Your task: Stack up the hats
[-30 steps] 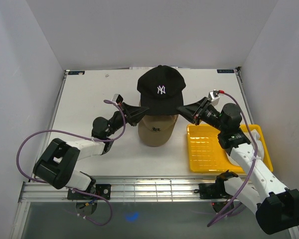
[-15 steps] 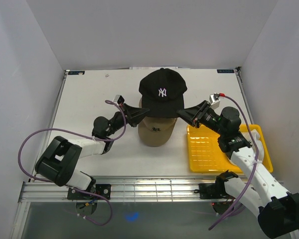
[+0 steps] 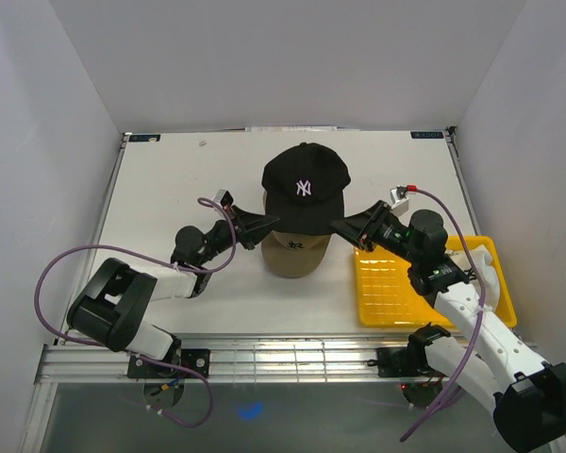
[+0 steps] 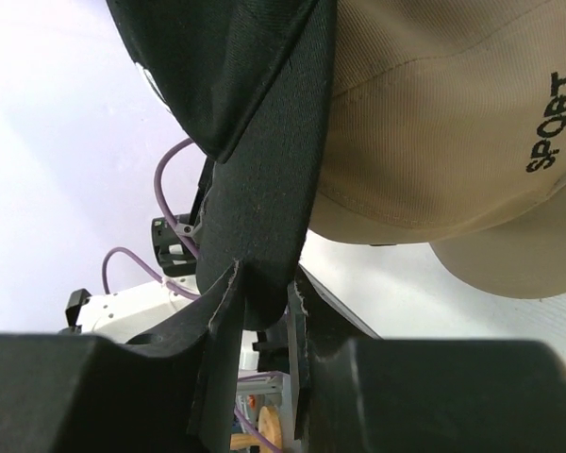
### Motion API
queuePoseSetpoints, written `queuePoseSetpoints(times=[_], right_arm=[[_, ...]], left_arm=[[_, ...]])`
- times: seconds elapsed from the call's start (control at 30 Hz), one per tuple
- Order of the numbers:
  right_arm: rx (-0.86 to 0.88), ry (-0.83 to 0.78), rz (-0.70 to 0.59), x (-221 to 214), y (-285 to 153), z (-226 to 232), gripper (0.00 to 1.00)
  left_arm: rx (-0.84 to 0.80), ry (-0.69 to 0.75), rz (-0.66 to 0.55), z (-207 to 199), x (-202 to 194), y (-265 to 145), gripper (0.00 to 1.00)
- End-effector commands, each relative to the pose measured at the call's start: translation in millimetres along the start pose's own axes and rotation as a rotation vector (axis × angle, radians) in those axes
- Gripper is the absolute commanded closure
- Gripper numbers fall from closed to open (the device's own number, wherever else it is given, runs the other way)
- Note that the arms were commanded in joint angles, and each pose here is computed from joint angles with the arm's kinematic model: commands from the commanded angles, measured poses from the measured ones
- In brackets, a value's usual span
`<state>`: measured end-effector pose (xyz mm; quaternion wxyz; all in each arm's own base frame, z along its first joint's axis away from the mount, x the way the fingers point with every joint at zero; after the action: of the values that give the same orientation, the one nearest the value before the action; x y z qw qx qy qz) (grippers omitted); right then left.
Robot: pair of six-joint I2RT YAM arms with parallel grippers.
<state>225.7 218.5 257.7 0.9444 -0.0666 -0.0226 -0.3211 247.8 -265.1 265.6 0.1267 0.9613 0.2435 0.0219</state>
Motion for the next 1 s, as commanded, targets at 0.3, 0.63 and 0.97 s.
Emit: queuePoseSetpoints(times=[0.3, 0.63, 0.97], right_arm=[[-0.053, -0.082, 0.169, -48.0, -2.4, -35.8, 0.87], [-0.107, -0.074, 0.173, -54.0, -4.9, -63.8, 0.88], [-0.178, -0.04, 0.171, -58.1, -8.3, -101.7, 0.89]], left_arm=[[-0.223, 0.172, 0.059, -50.7, -19.8, -21.0, 1.0], [-0.196, 0.174, 0.064, -39.4, -24.3, -31.3, 1.0], [-0.106, 0.139, 0.084, -8.7, -33.4, -46.0, 1.0]])
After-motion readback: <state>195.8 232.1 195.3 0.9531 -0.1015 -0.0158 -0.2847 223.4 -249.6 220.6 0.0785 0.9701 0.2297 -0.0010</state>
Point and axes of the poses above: each gripper's point midway between its finger pads, its own y axis out along the fingers, its own z axis along the line the jaws close on, x = y × z, the point moved 1 cm from there along -y, back along the fingers, and after that the axes turned 11 degrees about y, right-handed, at the moved point
